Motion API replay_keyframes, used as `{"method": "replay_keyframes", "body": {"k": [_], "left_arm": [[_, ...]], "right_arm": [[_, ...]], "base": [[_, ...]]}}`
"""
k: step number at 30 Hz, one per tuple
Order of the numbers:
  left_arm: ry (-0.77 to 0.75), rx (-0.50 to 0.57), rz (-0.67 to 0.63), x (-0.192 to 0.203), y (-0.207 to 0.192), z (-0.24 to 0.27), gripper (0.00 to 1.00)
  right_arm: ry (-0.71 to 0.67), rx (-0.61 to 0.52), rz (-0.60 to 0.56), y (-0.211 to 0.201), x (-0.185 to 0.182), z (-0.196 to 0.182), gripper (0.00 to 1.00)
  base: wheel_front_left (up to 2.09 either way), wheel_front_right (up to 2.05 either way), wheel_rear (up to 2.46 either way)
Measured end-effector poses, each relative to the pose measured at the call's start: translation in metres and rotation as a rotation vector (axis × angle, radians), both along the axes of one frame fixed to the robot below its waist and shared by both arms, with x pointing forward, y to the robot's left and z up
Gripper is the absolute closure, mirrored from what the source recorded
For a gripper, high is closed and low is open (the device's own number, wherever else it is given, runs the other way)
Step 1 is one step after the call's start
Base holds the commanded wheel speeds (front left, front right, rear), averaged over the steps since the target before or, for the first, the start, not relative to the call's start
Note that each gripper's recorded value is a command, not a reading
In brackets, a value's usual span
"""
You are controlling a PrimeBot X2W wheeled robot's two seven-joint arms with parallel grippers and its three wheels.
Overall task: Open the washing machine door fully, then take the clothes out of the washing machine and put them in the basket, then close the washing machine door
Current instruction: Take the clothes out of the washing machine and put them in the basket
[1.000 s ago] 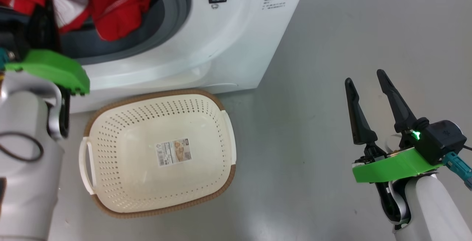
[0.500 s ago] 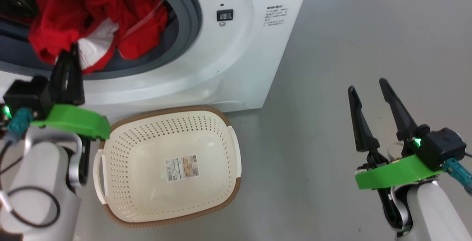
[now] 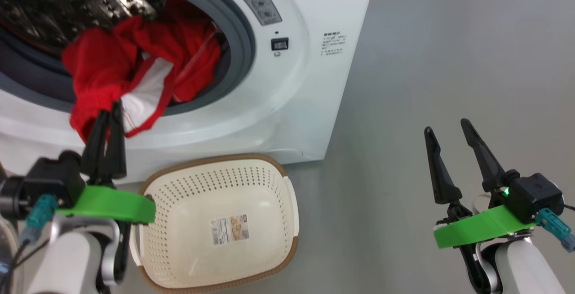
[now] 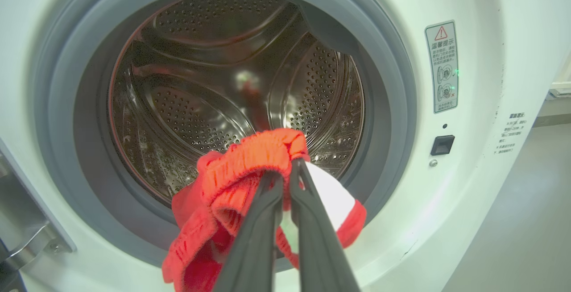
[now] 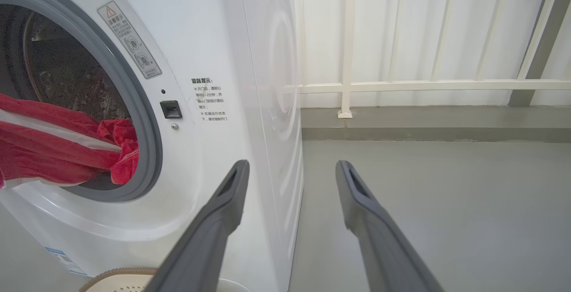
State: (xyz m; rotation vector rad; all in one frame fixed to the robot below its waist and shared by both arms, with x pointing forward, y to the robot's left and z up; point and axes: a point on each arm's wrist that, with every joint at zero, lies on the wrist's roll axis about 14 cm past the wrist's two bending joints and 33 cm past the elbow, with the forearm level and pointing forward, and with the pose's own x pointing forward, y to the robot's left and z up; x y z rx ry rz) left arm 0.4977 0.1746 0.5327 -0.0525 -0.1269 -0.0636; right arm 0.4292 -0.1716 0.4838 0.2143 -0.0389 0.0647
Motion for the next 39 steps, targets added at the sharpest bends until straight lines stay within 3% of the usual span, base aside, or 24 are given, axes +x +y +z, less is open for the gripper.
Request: {"method": "replay_keyframes", "body": {"k": [18,25,39], "left_arm": [[-0.049,-0.058,-0.071,-0.062,-0.027,0.048,1.00],[0.083,-0.117,-0.078,-0.064,-0.034,0.008,1.00],[0.454,-0.165,-0.144,-0.052,-0.062,-0.126,1.00]], "right_arm": [[-0.045,0.004,0.003,0.002,-0.020,0.020,0.00],[-0.029,0.005,0.009,0.004,-0.017,0.014,0.00],[0.030,0.012,0.009,0.004,-0.003,-0.011,0.00]], "base": [[0.00,0.00,0.00],[0.00,0.00,0.00],[0.00,0.00,0.00]]}}
